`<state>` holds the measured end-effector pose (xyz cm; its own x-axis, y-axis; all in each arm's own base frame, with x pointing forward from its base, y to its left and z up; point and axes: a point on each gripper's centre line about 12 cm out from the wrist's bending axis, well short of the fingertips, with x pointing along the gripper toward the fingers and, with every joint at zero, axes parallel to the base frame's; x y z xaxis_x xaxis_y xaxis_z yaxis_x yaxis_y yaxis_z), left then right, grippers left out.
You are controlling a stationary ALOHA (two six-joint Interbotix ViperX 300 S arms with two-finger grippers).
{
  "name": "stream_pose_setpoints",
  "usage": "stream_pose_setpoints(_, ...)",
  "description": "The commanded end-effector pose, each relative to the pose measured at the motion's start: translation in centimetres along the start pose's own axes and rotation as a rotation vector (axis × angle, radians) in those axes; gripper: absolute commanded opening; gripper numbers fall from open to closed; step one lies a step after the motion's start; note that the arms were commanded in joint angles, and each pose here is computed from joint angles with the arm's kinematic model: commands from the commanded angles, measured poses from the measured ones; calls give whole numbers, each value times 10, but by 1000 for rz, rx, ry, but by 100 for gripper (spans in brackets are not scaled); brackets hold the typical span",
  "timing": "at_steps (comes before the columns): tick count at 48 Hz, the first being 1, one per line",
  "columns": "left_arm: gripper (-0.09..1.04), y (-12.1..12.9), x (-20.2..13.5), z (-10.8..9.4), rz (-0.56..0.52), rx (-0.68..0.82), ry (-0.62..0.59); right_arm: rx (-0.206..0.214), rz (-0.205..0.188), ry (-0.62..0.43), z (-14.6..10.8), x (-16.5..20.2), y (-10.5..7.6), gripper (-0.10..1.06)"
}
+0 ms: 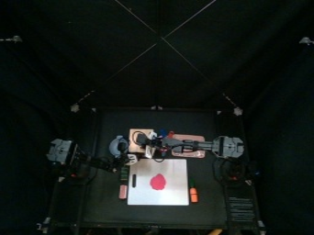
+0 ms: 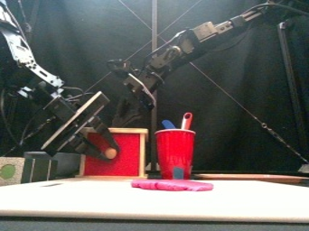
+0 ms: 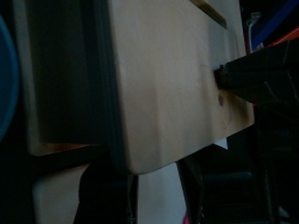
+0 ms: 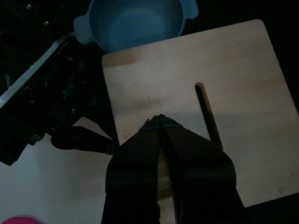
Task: Get the cutter from the drawer then cut the dough then place the extra dough in the bowl
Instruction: Open the drawer
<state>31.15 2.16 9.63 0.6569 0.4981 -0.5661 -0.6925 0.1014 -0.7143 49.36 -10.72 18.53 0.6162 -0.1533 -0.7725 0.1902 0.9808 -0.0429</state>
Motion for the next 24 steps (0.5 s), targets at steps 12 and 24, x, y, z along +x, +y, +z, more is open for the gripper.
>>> stream_pose_setpoints(12, 47, -3, -15, -26, -14, 18, 81, 6, -2, 34, -7, 3, -2, 3)
stream_pose_setpoints(24, 47, -7, -19, -34, -21, 22, 125, 8, -3, 42, -9, 6, -3, 3)
